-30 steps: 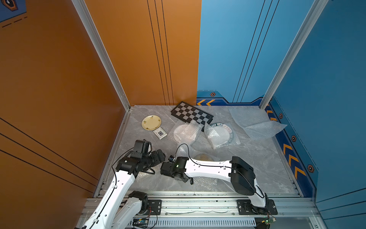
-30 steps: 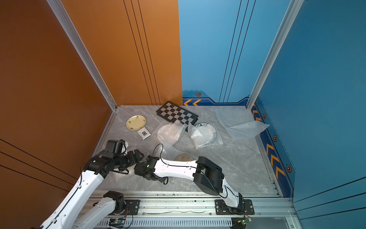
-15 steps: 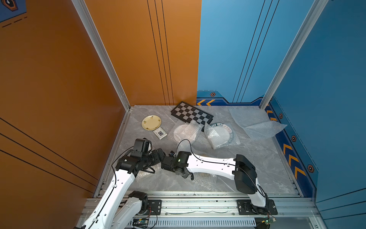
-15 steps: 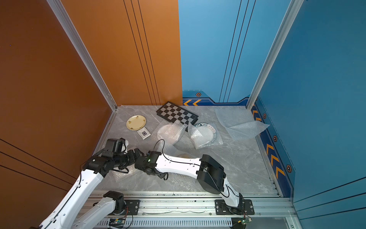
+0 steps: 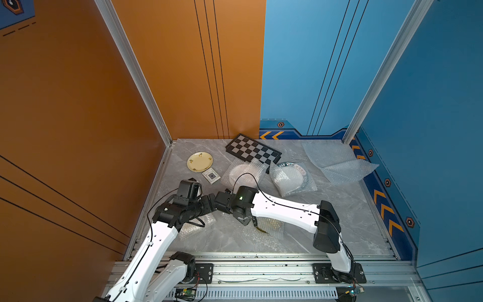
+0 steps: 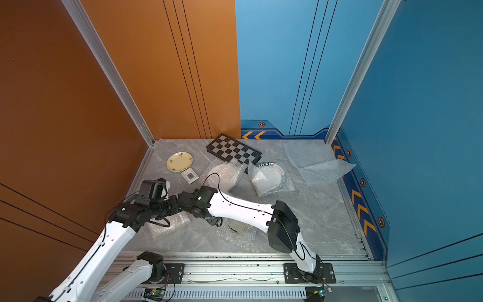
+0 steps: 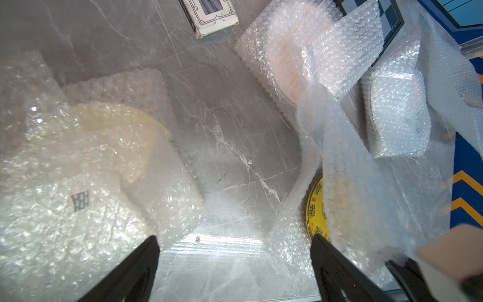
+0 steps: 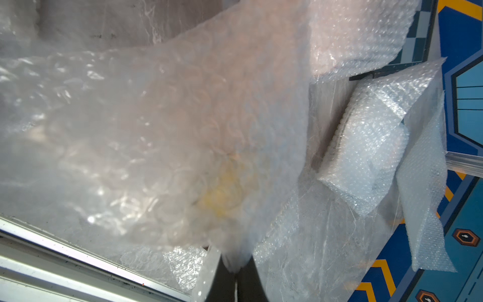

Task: Unpack dinner plates from bubble wrap
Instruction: Unwrap the bubble wrap at the center of the board.

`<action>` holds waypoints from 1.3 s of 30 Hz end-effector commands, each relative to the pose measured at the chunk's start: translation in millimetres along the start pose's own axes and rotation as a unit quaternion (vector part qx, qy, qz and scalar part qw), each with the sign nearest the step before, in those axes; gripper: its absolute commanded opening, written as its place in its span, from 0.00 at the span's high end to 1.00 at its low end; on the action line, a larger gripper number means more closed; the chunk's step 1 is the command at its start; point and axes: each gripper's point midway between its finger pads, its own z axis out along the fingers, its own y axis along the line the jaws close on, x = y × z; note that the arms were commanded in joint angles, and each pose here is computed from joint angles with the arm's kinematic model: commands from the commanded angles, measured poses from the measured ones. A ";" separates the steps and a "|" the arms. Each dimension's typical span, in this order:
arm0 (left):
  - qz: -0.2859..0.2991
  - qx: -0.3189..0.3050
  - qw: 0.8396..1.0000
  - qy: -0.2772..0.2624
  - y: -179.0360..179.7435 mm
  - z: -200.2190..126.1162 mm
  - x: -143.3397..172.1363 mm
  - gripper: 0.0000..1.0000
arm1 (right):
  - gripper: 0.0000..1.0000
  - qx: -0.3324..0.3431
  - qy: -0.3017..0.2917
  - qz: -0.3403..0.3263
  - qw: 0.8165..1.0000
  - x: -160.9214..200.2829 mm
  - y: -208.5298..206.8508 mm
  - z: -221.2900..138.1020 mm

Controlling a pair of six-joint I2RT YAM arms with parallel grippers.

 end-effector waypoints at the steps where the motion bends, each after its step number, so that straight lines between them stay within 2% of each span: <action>1: 0.019 -0.016 1.000 -0.009 3.5 -7.9 -2.9 0.08 | 1.00 0.010 0.020 -0.022 1.000 7.0 -24.5 -11.0; 10: 0.057 -0.008 0.998 -0.012 -15.2 -12.1 -13.9 0.08 | 0.98 0.017 0.055 -0.020 0.998 -5.5 -73.7 6.7; 17: 0.066 0.037 0.997 0.012 -45.3 -5.3 -10.4 0.11 | 0.95 0.023 0.056 0.029 0.998 -19.1 -103.9 20.8; 24: 0.045 0.104 0.992 0.057 -81.8 9.9 2.8 0.10 | 0.95 -0.024 0.054 0.064 0.996 -32.1 -86.8 28.0; 27: 0.027 0.108 0.991 0.076 -84.5 19.0 10.8 0.02 | 0.95 -0.033 0.058 0.066 0.996 -31.6 -81.2 29.6; 30: 0.008 0.134 0.988 0.081 -92.7 21.7 13.7 0.02 | 0.95 -0.038 0.057 0.069 0.995 -32.3 -79.2 28.7; 36: -0.003 0.120 0.987 0.106 -84.9 42.5 27.6 0.00 | 0.96 -0.042 0.057 0.078 0.994 -31.1 -81.1 26.5; 39: -0.012 0.124 0.987 0.105 -82.5 55.6 31.7 0.04 | 0.96 -0.044 0.056 0.079 0.994 -30.4 -80.6 25.0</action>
